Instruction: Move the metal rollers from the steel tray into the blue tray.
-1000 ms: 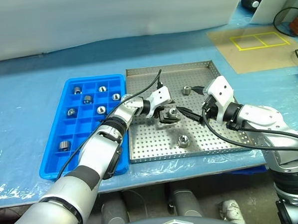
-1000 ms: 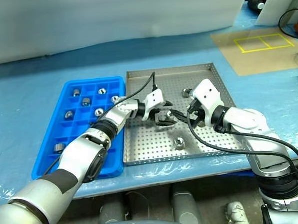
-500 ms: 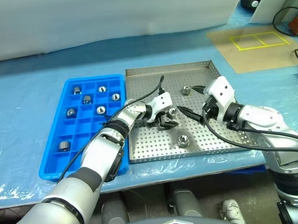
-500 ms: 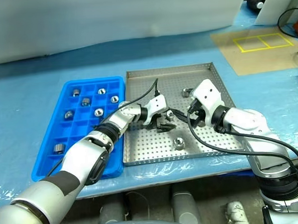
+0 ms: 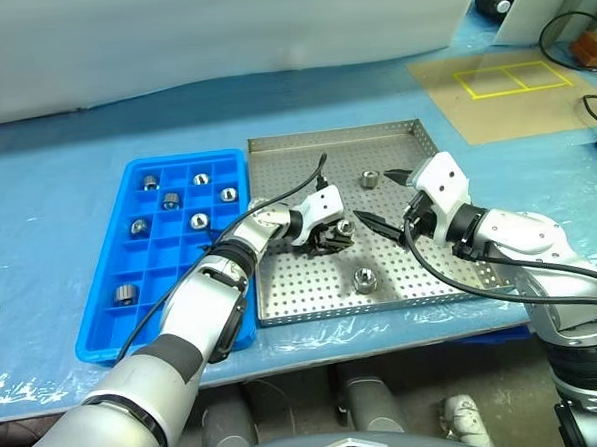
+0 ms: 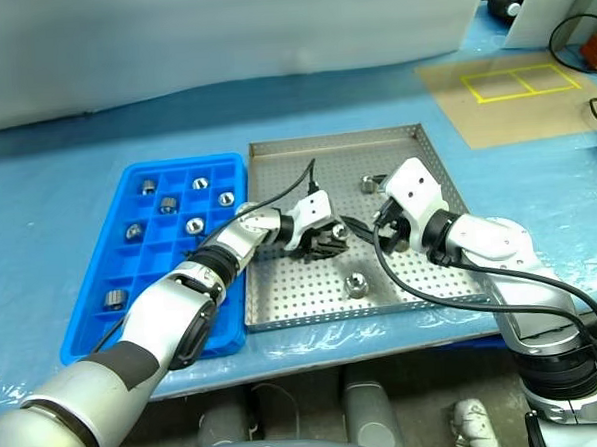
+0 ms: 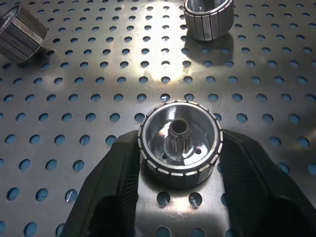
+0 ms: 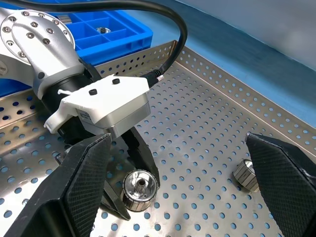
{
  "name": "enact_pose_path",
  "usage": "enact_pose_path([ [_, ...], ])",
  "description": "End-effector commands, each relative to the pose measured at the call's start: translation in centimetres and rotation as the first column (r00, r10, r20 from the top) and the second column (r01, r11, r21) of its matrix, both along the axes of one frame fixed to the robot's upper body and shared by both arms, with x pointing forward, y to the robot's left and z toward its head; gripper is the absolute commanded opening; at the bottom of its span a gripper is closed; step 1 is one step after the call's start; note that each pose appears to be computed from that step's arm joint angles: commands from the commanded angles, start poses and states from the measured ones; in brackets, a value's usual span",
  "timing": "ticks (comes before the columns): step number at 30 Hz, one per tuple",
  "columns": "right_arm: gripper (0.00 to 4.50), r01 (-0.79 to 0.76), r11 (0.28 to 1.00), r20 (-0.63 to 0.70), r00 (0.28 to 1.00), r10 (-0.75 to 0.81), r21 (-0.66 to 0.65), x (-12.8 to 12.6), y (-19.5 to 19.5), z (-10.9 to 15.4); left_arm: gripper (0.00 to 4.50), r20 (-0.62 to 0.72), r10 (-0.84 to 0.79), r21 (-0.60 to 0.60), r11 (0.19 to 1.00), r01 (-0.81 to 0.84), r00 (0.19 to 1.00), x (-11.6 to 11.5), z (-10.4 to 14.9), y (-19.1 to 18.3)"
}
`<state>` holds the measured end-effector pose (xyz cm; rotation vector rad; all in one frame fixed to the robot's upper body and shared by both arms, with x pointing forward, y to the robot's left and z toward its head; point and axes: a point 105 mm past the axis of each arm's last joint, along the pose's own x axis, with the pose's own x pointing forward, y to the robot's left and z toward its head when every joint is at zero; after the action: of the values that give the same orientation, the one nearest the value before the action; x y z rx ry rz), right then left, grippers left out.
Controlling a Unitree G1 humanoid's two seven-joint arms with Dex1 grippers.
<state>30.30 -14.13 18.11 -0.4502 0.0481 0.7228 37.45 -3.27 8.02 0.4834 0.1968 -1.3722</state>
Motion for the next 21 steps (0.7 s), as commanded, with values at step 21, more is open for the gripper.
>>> enact_pose_path([
  [21,4.50,-0.194,0.981,0.041,0.980,0.193,0.021,2.0,3.4,1.2,1.71,0.179,0.074,-0.312,0.950,-0.014,0.981,2.3,11.6,7.4],
])
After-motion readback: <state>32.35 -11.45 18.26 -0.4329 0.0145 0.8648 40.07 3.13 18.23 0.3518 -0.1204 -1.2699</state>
